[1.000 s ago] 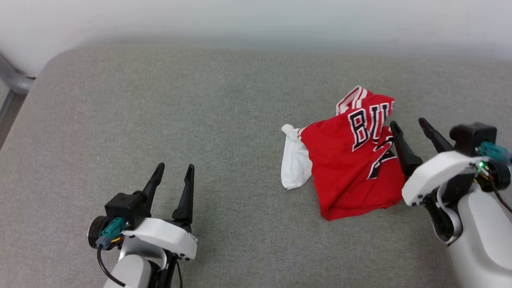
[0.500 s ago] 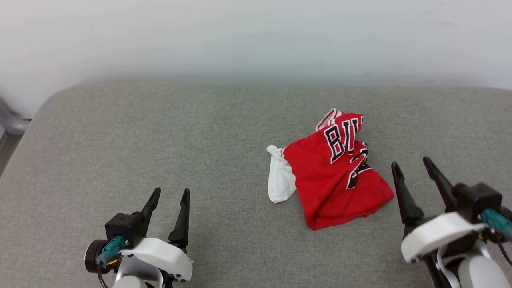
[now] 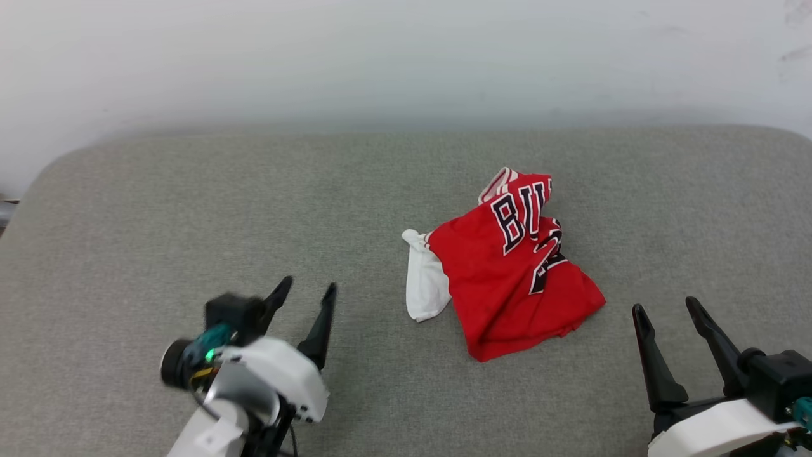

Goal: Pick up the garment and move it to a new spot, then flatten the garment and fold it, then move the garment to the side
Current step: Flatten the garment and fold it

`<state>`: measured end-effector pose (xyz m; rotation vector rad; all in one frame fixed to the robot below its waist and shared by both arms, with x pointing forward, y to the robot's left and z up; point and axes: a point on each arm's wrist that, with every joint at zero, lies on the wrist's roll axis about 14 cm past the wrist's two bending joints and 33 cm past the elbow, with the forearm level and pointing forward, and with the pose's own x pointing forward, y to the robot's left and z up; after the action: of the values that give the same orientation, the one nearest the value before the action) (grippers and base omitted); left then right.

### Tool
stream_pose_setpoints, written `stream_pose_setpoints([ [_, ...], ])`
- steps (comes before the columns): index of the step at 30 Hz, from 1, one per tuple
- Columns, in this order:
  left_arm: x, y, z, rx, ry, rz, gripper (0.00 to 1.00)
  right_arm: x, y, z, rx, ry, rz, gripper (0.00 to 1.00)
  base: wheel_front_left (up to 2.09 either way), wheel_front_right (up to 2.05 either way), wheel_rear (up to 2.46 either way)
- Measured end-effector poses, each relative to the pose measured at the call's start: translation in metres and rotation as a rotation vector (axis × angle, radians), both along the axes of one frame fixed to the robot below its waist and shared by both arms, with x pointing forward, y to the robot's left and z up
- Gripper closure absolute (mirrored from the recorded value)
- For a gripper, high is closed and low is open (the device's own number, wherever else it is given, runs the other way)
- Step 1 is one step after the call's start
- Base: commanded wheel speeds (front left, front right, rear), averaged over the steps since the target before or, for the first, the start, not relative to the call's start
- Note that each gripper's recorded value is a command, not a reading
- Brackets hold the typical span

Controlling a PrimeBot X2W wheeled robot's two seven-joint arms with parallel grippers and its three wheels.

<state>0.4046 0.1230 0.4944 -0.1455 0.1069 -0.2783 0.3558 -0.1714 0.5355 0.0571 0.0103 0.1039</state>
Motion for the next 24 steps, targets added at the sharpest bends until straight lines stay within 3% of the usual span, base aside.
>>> stream_pose_setpoints([
  [6, 0.025, -0.044, -0.004, 0.067, 0.111, -0.172, 0.0, -0.001, -0.008, -0.002, -0.008, 0.017, -0.029, 0.0, 0.0, 0.0, 0.0],
  [7, 0.035, -0.063, -0.019, 0.119, 0.199, -0.251, 0.0, 0.003, -0.015, -0.006, 0.011, 0.027, -0.052, 0.0, 0.0, 0.0, 0.0],
  [11, 0.043, -0.083, -0.043, 0.2, 0.315, -0.348, 0.0, 0.005, -0.023, -0.016, 0.037, 0.051, -0.078, 0.0, 0.0, 0.0, 0.0],
  [24, 0.039, -0.098, -0.126, 0.481, 0.701, -0.529, 0.0, 0.005, -0.045, -0.049, 0.081, 0.124, -0.16, 0.0, 0.0, 0.0, 0.0],
])
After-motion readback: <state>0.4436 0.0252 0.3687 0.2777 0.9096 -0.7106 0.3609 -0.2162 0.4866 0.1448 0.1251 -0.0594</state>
